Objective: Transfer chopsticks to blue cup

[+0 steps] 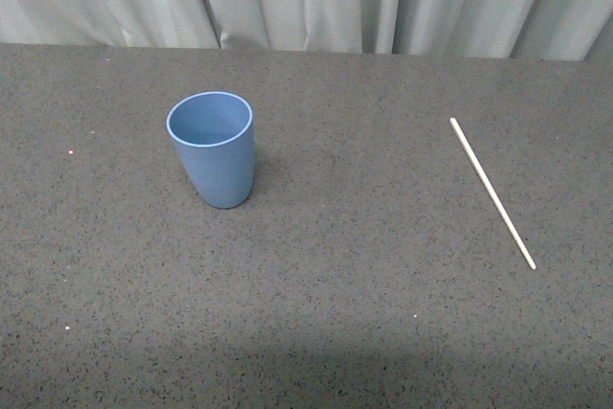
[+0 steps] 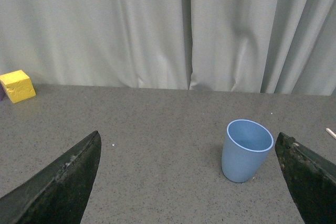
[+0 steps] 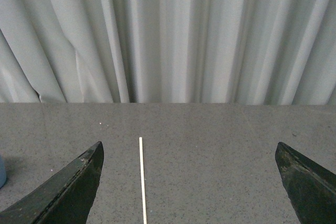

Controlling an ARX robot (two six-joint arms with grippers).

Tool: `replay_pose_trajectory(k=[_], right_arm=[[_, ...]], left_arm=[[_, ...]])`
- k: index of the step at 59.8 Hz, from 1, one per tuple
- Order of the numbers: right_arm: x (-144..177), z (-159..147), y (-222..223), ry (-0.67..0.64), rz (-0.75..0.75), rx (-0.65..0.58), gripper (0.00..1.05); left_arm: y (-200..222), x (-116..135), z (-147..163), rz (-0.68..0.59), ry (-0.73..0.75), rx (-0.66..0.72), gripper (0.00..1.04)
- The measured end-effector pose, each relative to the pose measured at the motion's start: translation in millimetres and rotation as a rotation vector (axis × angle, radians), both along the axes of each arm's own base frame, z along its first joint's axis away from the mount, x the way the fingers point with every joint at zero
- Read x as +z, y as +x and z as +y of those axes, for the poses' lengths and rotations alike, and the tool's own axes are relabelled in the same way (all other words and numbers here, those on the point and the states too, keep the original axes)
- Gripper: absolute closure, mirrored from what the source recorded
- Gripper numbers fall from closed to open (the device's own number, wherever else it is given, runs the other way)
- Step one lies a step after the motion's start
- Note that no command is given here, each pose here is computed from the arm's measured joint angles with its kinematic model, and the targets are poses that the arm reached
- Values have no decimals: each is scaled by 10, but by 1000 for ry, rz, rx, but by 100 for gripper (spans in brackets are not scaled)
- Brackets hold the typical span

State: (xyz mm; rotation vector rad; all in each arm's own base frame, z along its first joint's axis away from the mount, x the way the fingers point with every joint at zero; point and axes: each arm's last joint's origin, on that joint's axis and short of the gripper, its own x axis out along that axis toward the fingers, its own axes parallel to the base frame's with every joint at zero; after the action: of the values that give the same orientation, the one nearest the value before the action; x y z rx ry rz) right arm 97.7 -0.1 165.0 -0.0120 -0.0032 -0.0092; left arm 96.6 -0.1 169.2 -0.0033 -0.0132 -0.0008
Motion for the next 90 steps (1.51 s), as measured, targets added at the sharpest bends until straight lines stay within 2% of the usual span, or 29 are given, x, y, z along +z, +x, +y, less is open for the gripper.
replay_pose_trajectory(k=[6, 9, 13, 20, 27, 42, 49, 65, 90], right_arm=[[68, 9, 49, -184, -35, -153, 9], [63, 8, 123, -246, 5, -140, 9], [78, -2, 257, -266, 68, -102, 9], [135, -6, 685, -227, 248, 55, 9], [35, 15, 1145, -161, 487, 172, 9], [-214, 54, 1957, -23, 833, 209, 9], [-455, 111, 2284, 13, 984, 211, 9], [-797, 158, 2666, 39, 1089, 198, 9], [-1042, 342, 3019, 9, 1172, 233, 9]], left_arm=[[0, 0, 0, 0, 0, 1, 7], [0, 0, 0, 0, 0, 0, 7], [0, 0, 0, 0, 0, 0, 7], [0, 0, 0, 0, 0, 0, 7], [0, 0, 0, 0, 0, 0, 7], [0, 0, 0, 0, 0, 0, 7], [0, 0, 0, 0, 0, 0, 7], [0, 0, 0, 0, 0, 0, 7], [0, 0, 0, 0, 0, 0, 7]])
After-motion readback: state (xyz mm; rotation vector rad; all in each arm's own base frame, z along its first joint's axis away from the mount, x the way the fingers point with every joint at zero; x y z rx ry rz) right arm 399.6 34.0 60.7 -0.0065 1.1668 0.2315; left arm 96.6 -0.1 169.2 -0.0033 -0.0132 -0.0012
